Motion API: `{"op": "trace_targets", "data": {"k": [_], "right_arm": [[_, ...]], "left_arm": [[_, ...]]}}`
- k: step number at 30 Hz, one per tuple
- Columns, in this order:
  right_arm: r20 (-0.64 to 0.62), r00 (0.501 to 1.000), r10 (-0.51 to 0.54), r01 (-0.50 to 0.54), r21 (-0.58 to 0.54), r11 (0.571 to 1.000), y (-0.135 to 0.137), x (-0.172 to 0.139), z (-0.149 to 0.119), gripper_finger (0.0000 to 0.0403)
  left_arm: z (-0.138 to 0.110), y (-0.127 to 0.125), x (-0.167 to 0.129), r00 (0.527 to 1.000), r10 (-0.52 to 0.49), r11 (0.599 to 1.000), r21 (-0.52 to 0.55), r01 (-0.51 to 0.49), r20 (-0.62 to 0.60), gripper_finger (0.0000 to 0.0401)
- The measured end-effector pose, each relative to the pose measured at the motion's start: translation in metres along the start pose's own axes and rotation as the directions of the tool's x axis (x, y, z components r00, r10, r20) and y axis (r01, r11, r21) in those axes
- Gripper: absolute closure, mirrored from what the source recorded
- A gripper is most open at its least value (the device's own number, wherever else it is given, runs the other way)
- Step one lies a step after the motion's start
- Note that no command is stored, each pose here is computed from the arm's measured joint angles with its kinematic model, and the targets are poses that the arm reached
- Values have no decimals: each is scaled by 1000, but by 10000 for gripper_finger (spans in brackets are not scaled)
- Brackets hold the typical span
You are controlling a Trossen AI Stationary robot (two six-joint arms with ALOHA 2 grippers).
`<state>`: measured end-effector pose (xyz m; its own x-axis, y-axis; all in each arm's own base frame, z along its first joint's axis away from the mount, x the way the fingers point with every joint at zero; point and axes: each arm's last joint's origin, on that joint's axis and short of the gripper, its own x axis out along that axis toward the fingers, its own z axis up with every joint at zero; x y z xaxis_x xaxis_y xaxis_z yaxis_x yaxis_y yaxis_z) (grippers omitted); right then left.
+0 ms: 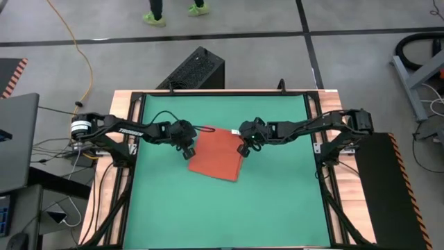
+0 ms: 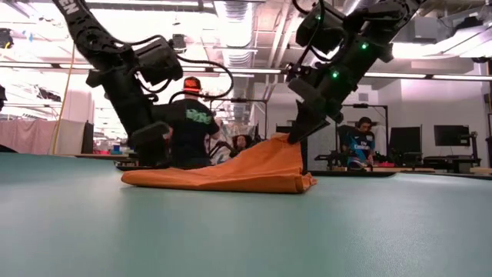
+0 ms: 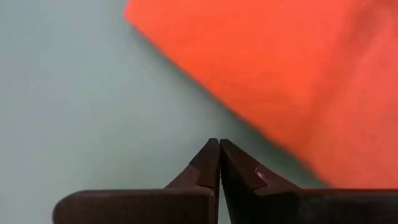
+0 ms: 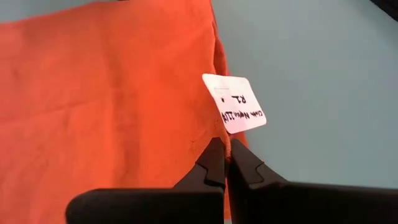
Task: Roll towel
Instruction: Fold the orange towel
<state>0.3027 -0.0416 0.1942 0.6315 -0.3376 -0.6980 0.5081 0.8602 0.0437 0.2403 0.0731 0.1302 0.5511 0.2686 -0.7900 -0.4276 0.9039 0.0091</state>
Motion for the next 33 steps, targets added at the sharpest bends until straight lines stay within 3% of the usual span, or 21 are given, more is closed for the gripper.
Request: {"op": "trace_targets", "data": {"k": [4, 20, 33], "right_arm": [[10, 1000, 4, -4, 2, 1000, -1, -5, 2, 392], [13, 1000, 8, -8, -1, 1000, 1, -7, 2, 392], [10, 1000, 13, -13, 10, 1000, 3, -8, 1, 392]], "left_arm": [[-7, -2, 3, 993, -88, 996, -26, 90, 74, 401], [-4, -4, 2, 980, -141, 989, -13, 144, 139, 401], [-9, -5, 14, 985, -139, 990, -16, 142, 103, 401]]}}
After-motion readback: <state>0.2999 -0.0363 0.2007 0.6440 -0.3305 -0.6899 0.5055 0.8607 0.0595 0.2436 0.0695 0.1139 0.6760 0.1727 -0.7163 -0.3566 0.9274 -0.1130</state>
